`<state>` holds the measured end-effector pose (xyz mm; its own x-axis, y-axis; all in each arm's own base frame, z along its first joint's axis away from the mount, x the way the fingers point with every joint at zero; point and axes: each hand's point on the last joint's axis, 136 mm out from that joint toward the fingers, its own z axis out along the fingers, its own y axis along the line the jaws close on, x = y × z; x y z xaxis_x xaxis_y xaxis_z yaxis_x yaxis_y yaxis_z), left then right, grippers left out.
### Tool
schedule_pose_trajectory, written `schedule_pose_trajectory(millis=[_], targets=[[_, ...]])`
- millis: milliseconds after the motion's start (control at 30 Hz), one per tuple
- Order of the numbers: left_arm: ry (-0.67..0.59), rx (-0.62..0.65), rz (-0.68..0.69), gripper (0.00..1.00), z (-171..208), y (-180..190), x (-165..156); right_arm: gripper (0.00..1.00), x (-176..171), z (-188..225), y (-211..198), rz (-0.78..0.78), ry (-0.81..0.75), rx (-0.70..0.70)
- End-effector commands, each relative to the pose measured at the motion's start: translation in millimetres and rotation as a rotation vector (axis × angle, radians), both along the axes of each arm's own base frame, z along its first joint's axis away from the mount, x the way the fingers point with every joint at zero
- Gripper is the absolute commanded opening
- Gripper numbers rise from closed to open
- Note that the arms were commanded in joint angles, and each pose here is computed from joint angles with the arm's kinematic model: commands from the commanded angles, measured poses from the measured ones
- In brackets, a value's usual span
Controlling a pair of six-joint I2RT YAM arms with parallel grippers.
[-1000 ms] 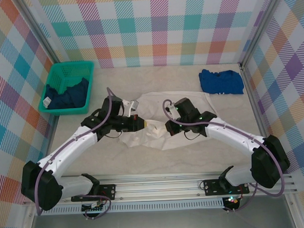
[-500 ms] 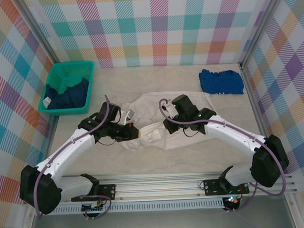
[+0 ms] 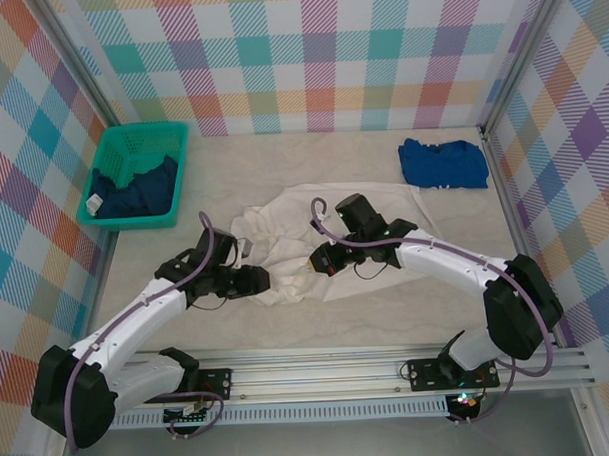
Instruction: Fold the inside-out t-shirt
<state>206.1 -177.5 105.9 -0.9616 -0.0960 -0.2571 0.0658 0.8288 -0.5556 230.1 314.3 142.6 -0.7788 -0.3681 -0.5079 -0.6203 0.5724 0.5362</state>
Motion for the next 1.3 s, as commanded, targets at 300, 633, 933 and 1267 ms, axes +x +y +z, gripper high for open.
schedule_pose_trajectory(millis=[300, 633, 933, 1267], targets=[[-0.091, -0.333, 0.069, 0.59, 5, -43, 40, 0.00, 7, -1, -5, -0.062, 0.015, -0.020], [-0.153, -0.369, 0.090, 0.49, 13, -48, 56, 0.00, 7, -2, -11, -0.078, 0.008, -0.037], [-0.151, -0.393, 0.129, 0.41, 19, -48, 62, 0.00, 8, -1, -9, -0.077, 0.011, -0.030], [-0.114, -0.387, 0.118, 0.26, 8, -54, 67, 0.00, 7, 4, -6, -0.083, 0.012, 0.012]])
